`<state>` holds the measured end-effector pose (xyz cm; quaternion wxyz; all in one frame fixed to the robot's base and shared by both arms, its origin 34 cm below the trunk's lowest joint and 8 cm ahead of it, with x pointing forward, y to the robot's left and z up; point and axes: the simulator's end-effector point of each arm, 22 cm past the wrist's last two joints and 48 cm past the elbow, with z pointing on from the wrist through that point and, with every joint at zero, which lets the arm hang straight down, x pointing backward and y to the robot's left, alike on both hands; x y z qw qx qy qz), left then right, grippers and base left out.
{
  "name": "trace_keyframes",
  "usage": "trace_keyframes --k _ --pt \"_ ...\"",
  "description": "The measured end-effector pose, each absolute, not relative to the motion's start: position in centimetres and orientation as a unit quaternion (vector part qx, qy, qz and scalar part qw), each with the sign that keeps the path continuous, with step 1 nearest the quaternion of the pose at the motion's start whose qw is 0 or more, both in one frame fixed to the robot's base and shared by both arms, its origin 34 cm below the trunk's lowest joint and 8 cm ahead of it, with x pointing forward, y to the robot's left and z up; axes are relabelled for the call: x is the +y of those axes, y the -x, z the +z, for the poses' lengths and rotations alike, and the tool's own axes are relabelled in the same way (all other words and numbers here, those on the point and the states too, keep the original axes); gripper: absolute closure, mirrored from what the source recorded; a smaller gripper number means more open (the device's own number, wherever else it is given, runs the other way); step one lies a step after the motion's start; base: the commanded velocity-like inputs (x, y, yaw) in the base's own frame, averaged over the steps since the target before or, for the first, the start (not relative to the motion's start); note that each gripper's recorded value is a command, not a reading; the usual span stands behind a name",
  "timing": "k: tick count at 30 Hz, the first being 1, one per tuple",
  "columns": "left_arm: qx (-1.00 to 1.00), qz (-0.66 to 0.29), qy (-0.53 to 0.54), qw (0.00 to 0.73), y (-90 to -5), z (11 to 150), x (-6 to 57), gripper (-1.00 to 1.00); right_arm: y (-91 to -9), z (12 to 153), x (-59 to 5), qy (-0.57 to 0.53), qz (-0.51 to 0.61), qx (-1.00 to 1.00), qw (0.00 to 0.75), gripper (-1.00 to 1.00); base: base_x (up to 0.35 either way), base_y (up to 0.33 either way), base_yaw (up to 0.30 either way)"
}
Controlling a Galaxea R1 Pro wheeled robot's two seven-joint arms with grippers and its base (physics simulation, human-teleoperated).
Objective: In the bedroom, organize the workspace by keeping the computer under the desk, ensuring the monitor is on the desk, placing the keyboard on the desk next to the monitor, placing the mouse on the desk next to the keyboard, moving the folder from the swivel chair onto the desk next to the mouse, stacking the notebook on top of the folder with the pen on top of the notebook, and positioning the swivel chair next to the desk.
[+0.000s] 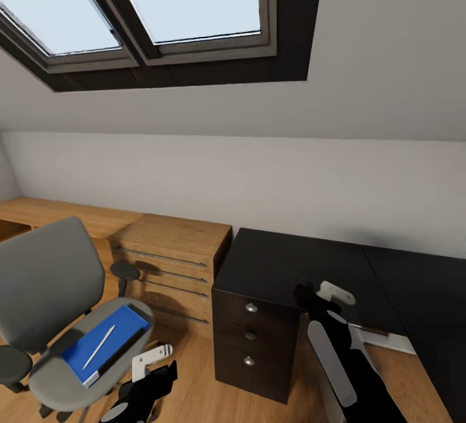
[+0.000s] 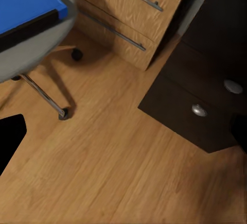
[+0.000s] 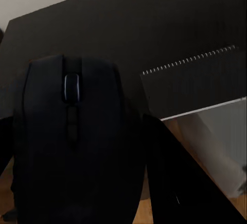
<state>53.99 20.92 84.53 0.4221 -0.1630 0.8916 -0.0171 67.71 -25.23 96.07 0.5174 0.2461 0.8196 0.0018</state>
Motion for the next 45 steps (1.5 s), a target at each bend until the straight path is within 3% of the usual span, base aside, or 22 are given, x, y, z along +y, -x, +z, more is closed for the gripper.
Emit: trace_keyframes --k 24,45 --pt "0.892 -0.017 0.163 0.422 -54.0 84.5 20.9 -1.00 -65.7 92.0 -35.8 -0.381 -0.035 0.792 0.475 1.00 0.000 0.000 -0.274" --pt "0.892 -0.017 0.162 0.421 -54.0 84.5 20.9 -1.00 -65.6 91.6 -36.4 -0.395 -0.038 0.783 0.479 1.00 0.000 0.000 -0.276"
